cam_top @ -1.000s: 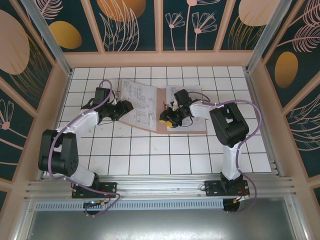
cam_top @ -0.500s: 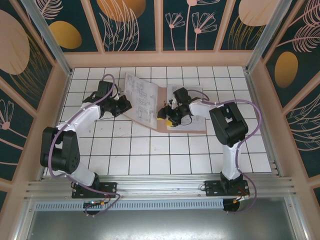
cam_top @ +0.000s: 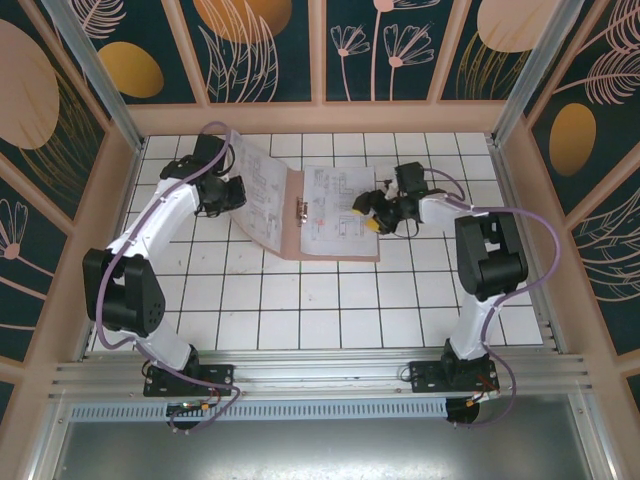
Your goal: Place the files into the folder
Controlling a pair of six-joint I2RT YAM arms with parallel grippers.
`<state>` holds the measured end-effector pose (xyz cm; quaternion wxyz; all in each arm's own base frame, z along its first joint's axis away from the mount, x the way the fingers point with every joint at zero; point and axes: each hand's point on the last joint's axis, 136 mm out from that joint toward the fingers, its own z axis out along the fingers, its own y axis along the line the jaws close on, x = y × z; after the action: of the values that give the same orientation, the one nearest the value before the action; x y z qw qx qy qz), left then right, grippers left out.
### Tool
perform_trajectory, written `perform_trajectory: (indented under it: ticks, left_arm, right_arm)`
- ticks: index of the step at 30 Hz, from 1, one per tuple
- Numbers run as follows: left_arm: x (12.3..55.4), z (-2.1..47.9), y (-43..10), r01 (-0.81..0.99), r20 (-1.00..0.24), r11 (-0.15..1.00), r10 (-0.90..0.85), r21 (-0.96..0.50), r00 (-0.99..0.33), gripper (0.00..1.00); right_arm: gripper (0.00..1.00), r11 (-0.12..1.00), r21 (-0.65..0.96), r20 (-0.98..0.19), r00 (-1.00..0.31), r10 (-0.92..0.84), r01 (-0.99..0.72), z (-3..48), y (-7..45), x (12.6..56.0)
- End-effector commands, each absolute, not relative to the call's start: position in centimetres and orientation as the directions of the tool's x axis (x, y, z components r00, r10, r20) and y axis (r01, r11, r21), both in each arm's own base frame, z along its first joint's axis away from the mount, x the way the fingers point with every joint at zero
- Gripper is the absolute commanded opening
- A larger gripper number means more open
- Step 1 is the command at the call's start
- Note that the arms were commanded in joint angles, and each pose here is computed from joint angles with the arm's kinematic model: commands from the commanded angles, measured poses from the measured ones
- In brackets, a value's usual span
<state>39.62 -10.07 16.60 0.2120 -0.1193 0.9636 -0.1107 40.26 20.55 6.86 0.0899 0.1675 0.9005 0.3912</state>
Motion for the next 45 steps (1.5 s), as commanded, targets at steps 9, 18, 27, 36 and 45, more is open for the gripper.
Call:
perform_trajectory:
  ticks: [9,18,27,36,45]
  left_arm:
    - [39.9,18.7,-10.6,-0.133,-0.398,0.967,-0.212,-0.218,-0.893,0.01]
    - [40.5,21.9,-18.2,0.013,-0.433,0.903,-0.193,-0.428,-0.881,0.33]
    - [39.8,22.5,-29.5,0.125,-0.371,0.721,-0.194,-0.682,-0.908,0.61]
    - [38.7,19.6,-36.4,0.08,-0.233,0.531,-0.228,-0.844,-0.945,0.68]
    - [38.1,15.1,-38.7,0.01,-0.147,0.497,-0.238,-0.868,-0.96,0.69]
  right_arm:
    - [0.42,0.671,0.654,0.109,-0.921,0.375,0.351,1.3,21.8,37.5]
    - [0.3,0.708,0.599,0.136,-0.919,0.37,0.374,-0.3,21.3,36.6]
    - [0.33,0.715,0.605,0.11,-0.926,0.362,0.352,0.3,21.3,37.2]
    - [0.37,0.767,0.526,-0.032,-0.892,0.45,0.368,3.2,17.5,38.5]
    - [0.4,0.792,0.444,-0.252,-0.789,0.56,0.42,8.8,11.2,39.0]
